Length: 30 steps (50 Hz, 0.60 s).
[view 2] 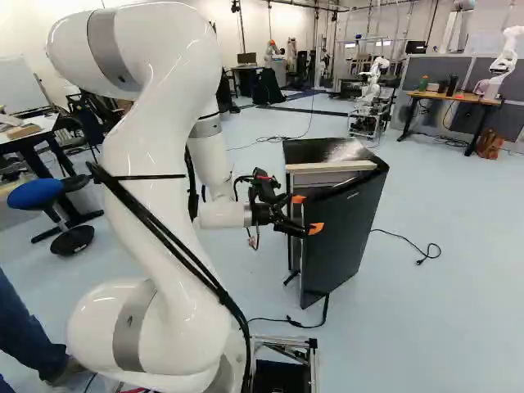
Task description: Grab a drink from the fridge
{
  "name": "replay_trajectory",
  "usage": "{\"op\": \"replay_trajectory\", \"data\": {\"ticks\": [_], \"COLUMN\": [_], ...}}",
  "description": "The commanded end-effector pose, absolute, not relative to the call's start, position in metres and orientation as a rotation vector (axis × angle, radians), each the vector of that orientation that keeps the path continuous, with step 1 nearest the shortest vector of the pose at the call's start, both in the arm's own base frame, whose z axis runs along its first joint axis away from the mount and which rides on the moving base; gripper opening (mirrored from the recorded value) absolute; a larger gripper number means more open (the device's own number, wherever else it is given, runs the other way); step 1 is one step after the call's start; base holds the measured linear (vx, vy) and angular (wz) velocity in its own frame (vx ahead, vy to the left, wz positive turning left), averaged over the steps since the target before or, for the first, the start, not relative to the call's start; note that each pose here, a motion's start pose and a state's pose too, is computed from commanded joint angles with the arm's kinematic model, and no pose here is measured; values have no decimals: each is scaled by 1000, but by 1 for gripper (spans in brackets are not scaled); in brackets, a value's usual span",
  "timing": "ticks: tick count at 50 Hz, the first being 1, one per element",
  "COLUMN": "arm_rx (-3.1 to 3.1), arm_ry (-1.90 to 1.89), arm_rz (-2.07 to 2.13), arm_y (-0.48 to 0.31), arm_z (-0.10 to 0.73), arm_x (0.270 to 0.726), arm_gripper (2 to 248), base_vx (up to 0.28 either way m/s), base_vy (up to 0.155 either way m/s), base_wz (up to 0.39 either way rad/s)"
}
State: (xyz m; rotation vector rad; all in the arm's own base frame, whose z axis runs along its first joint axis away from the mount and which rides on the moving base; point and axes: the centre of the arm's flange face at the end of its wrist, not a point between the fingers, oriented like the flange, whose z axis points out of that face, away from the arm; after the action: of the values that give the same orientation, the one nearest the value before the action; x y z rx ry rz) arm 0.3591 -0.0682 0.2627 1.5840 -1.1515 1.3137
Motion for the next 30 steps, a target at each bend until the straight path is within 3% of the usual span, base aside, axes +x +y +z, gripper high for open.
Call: {"op": "replay_trajectory", "data": {"ticks": [30], "arm_rx": [1479], "arm_ry": [-1231], "arm_rz": [1199], "arm_y": [-109], "arm_z": [264], "arm_x": [329], "arm_gripper": [247], "base_vx": [0], "base_vy": [0], "base_wz": [0]}}
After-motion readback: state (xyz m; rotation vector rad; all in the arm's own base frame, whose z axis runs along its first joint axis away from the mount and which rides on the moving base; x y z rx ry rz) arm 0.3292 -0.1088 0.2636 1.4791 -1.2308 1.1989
